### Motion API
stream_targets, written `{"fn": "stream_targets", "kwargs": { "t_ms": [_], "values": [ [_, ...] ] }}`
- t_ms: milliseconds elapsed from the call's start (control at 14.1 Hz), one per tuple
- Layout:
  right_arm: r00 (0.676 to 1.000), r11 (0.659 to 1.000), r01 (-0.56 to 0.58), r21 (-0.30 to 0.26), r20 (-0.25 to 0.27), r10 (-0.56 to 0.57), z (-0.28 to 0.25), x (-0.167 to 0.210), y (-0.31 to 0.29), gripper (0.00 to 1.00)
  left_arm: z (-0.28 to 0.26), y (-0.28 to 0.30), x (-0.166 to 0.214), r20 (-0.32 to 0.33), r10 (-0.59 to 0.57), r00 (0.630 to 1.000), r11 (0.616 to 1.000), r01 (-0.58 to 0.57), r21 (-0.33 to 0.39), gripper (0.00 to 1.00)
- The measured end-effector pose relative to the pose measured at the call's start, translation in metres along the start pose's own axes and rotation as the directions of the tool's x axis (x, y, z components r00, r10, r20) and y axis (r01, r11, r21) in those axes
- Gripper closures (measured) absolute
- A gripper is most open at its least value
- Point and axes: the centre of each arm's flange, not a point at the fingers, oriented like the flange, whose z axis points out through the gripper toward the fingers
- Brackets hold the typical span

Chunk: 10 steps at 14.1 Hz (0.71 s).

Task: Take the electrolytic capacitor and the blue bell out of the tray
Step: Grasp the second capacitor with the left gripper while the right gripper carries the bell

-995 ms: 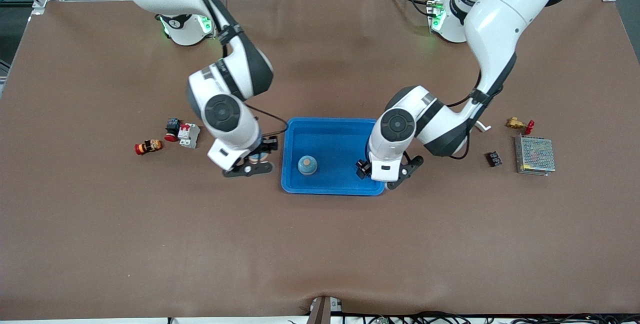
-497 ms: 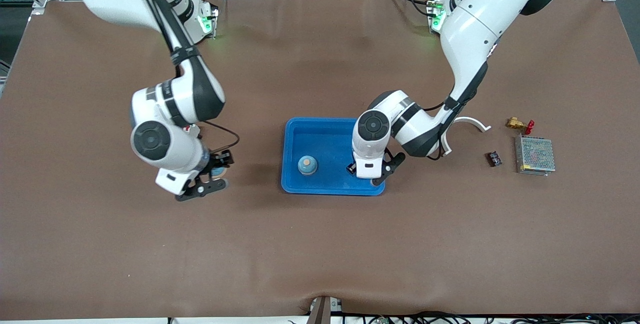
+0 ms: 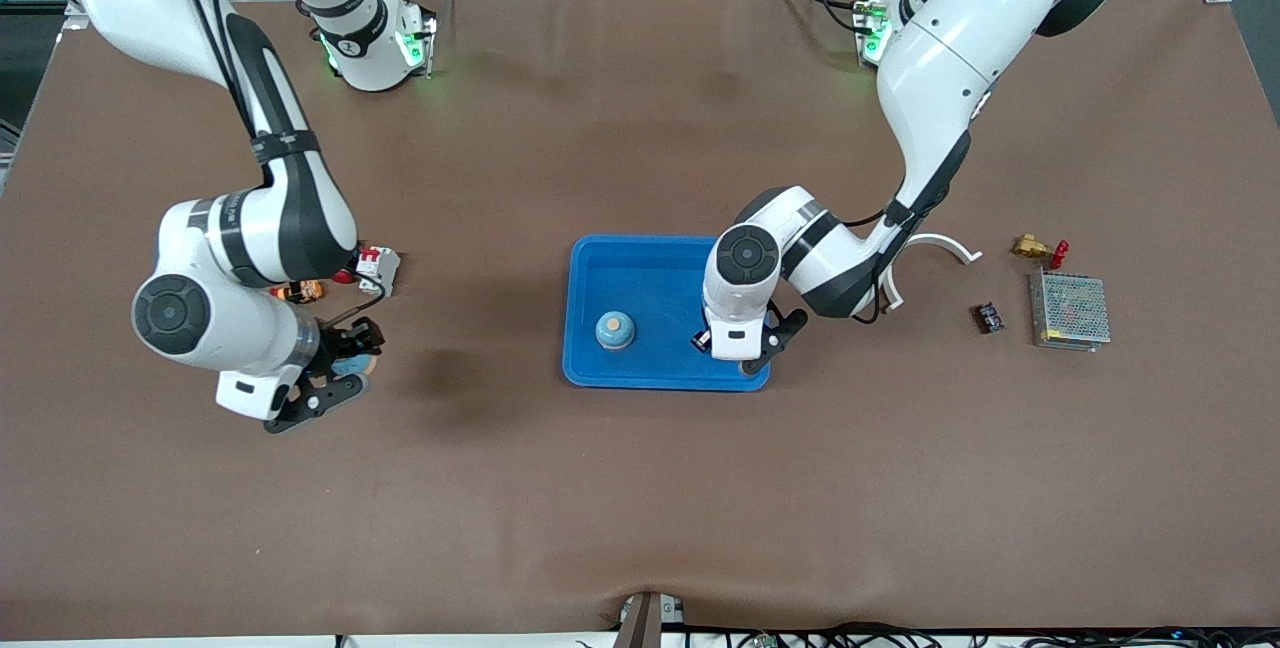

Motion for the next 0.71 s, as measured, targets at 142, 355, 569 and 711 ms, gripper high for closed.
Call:
{"fn": "stream_targets", "kwargs": {
  "t_ms": [142,355,569,711],
  "values": [
    [0.999,0.999,0.032,-0.024,-0.015,-0.032,0.012,0.000,0.016,0.32,0.002,0.000,0.000,0.001,0.000,1.000,1.000,0.000,0.002,0.53],
    [0.997,0.995,0.076,-0.056,-0.027,-0.078,0.037,0.001,0.038,0.32,0.001,0.000,0.000,0.001,-0.001,1.000,1.000,0.001,0.000,0.68],
    [0.989,0.988,0.134,-0.073,-0.046,-0.137,0.067,-0.006,0.073,0.32,-0.004,0.003,0.003,-0.001,-0.004,1.000,1.000,0.004,-0.013,0.68],
    [0.985,0.984,0.161,-0.080,-0.052,-0.166,0.082,-0.012,0.094,0.32,-0.016,0.009,0.006,-0.008,-0.007,1.000,0.999,0.007,-0.037,0.68]
  ]
}}
